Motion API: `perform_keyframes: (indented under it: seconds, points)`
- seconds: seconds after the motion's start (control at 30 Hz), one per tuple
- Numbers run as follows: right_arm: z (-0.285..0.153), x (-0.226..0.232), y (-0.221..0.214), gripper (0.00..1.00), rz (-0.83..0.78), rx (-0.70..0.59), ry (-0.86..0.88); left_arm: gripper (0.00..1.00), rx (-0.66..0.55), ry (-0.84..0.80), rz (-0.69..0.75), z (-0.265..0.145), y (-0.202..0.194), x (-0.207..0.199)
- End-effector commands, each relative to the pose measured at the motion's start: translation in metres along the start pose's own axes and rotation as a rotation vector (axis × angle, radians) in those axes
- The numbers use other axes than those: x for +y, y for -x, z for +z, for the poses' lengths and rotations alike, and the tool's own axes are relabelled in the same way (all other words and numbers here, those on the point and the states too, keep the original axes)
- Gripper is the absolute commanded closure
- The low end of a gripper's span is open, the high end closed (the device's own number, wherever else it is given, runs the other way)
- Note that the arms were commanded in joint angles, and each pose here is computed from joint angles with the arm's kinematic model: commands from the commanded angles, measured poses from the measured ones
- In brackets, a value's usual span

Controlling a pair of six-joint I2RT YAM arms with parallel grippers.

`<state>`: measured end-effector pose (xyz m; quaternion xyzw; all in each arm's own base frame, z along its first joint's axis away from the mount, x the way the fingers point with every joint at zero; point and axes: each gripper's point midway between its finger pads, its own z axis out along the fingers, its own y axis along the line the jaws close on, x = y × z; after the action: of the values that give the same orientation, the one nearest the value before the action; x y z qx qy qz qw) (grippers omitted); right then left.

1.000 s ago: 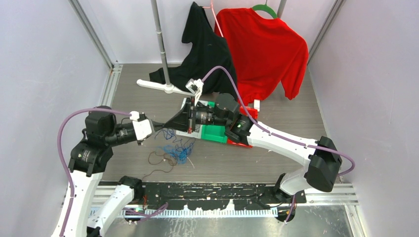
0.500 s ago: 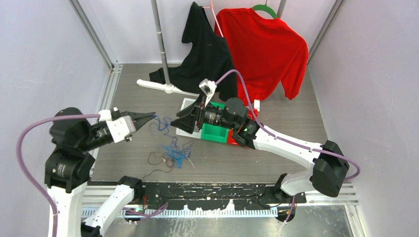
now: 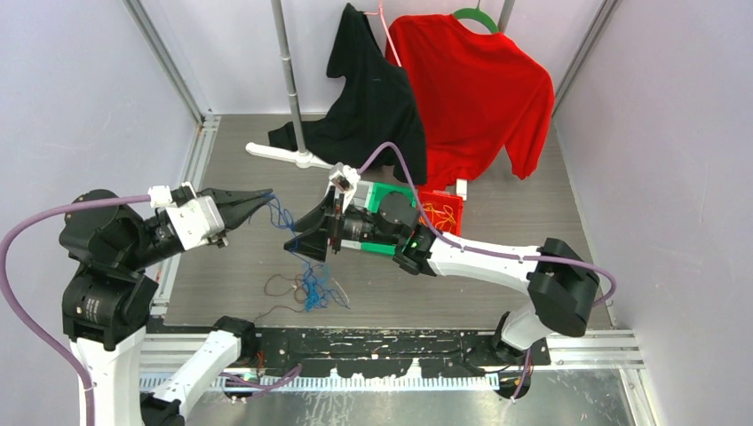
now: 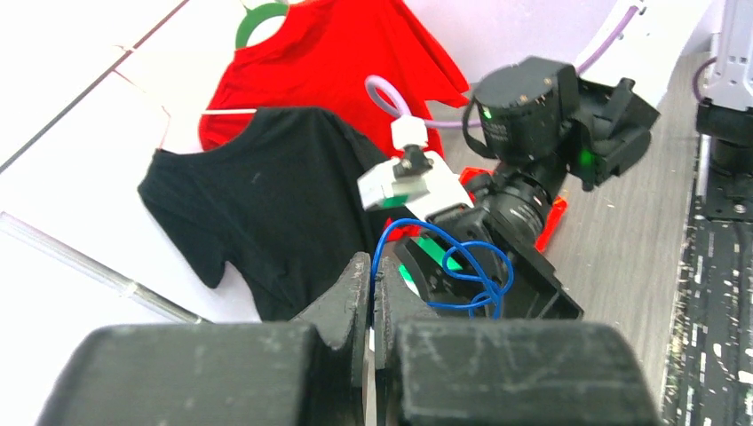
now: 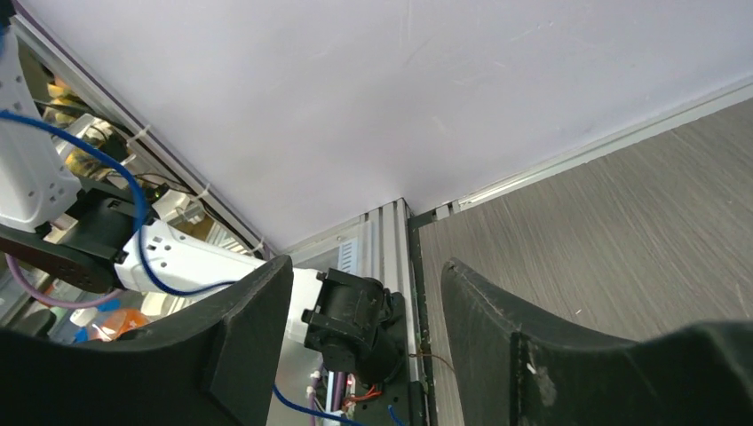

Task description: Untangle the cables

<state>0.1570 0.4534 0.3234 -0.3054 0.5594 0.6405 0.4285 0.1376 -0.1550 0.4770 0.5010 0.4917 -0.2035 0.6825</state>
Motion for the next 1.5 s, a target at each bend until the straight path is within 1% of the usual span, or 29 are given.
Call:
perform_keyframes:
  seconds: [0.0,0.13,0.2,0.3,0.43,0.5,0.67,0.77,0.87,0.9,0.97,1.03,1.13,1.23,1.33,1.47]
  points:
    - [0.009,0.024,0.016,0.34,-0.013,-0.094,0.086,1.0,-0.068,0.097,0.092,-0.001,0.032,0.027]
    - [0.011,0.017,0.002,0.33,-0.008,-0.079,0.046,1.0,-0.093,0.163,0.162,-0.001,0.046,0.048]
    - [0.006,0.005,0.0,0.31,-0.026,-0.083,-0.022,1.0,-0.095,0.205,0.199,-0.002,0.052,0.059]
    - [-0.014,-0.019,0.004,0.28,-0.093,-0.083,-0.187,1.0,-0.075,0.256,0.249,-0.003,0.052,0.072]
    - [-0.039,-0.027,0.015,0.24,-0.121,-0.144,-0.246,1.0,-0.073,0.276,0.289,-0.005,0.054,0.077]
    - [-0.043,-0.02,0.018,0.23,-0.142,-0.149,-0.22,1.0,-0.078,0.269,0.29,-0.004,0.055,0.076]
    - [-0.035,0.008,0.023,0.23,-0.17,-0.151,-0.075,1.0,-0.085,0.263,0.289,-0.002,0.057,0.077]
    - [-0.022,0.02,0.019,0.23,-0.189,-0.126,-0.007,1.0,-0.086,0.268,0.296,-0.002,0.059,0.08]
    - [-0.007,0.022,0.013,0.23,-0.195,-0.102,0.02,1.0,-0.09,0.268,0.3,-0.002,0.062,0.081]
    - [-0.003,0.019,0.012,0.23,-0.189,-0.102,0.013,1.0,-0.09,0.268,0.3,-0.001,0.062,0.082]
    - [0.009,0.005,0.006,0.28,-0.171,-0.079,-0.025,1.0,-0.095,0.27,0.305,-0.001,0.065,0.083]
    - [0.018,-0.01,0.001,0.36,-0.145,-0.069,-0.073,1.0,-0.103,0.273,0.305,-0.001,0.069,0.085]
    - [0.026,-0.031,-0.018,0.45,-0.117,-0.053,-0.116,1.0,-0.124,0.278,0.324,-0.002,0.08,0.088]
    - [0.026,-0.052,-0.05,0.53,-0.075,-0.007,-0.156,1.0,-0.158,0.308,0.361,-0.006,0.101,0.095]
    - [0.018,-0.072,-0.081,0.58,-0.028,0.015,-0.2,1.0,-0.198,0.347,0.407,-0.012,0.125,0.104]
    - [0.011,-0.085,-0.121,0.59,0.014,0.065,-0.24,1.0,-0.267,0.442,0.491,-0.023,0.162,0.123]
